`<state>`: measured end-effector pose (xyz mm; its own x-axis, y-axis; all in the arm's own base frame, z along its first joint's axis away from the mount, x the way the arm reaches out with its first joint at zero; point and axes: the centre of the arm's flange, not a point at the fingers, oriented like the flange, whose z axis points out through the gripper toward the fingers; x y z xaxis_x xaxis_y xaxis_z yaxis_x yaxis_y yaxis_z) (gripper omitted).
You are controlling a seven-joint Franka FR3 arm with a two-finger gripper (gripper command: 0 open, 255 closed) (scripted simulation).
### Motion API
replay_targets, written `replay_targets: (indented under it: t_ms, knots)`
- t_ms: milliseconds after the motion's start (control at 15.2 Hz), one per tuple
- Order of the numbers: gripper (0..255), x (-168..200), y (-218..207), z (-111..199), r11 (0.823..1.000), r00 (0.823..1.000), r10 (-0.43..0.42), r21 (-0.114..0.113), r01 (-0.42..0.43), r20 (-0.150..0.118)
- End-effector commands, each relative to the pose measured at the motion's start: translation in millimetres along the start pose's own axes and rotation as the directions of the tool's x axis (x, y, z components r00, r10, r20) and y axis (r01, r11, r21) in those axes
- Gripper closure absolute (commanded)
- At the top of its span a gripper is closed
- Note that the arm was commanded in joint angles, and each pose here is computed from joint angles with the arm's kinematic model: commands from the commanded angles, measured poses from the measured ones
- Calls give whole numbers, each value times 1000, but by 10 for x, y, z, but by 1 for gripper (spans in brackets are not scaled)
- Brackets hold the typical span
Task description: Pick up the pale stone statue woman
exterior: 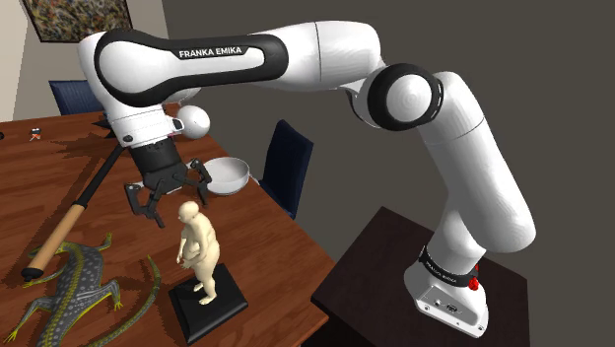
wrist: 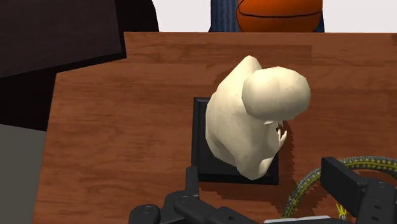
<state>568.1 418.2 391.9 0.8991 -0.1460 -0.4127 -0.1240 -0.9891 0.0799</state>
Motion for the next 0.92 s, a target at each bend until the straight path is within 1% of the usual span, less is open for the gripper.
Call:
replay_targets:
  t_ms: [0, 198, 330, 396, 858]
  knots:
    - [0, 48, -23, 89, 1000, 1000, 1, 0, -1, 0]
    - [0, 127, -39, 260, 1000, 1000, 1, 0, -1, 0]
    - [0, 127, -39, 260, 1000, 1000, 1, 0, -1, 0]
    - [255, 124, -42, 260, 1000, 1000, 1, 0, -1, 0]
    - [255, 122, -42, 261, 1000, 1000, 1, 0, -1, 0]
